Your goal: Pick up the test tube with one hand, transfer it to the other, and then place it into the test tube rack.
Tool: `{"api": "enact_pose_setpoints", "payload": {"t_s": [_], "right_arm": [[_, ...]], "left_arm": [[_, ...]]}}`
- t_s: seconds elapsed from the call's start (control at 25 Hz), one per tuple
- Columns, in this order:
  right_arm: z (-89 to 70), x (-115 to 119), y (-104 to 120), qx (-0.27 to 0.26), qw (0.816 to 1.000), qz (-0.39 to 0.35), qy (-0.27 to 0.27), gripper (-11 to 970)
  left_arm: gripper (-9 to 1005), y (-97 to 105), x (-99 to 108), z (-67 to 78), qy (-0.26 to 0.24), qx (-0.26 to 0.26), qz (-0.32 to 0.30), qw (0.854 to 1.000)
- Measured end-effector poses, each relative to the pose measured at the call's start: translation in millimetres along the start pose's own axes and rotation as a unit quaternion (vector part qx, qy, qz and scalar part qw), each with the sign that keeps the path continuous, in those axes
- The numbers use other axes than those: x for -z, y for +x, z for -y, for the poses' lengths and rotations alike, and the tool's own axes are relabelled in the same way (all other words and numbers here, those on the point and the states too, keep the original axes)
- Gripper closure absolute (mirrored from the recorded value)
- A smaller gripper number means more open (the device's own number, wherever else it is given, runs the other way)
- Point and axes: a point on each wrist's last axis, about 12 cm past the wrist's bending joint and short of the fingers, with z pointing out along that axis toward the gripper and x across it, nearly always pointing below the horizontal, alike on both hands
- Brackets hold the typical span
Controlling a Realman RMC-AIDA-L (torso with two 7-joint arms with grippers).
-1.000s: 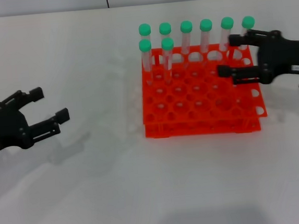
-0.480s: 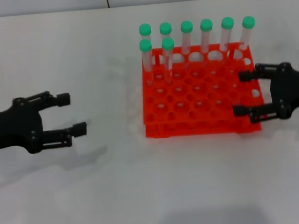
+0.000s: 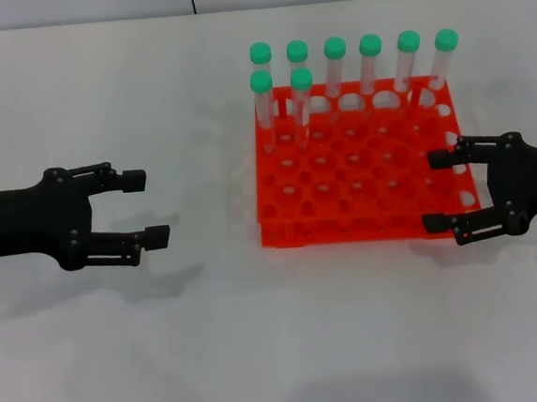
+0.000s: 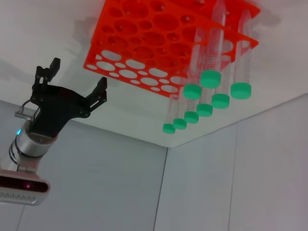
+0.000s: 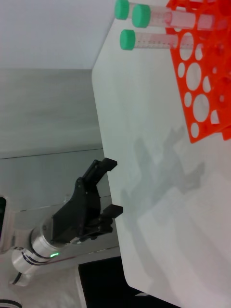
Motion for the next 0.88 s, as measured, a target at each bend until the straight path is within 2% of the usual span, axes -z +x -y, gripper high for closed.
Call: {"api": "enact_pose_setpoints", "payload": {"t_s": [0.88], "right_arm": [[0.7,8.5,4.8,-0.007,1.000,-0.009,0.007,85]], "left_arm": [[116,-0.5,3.0,-2.0,-0.009,-0.004,-0.003,1.000]]}}
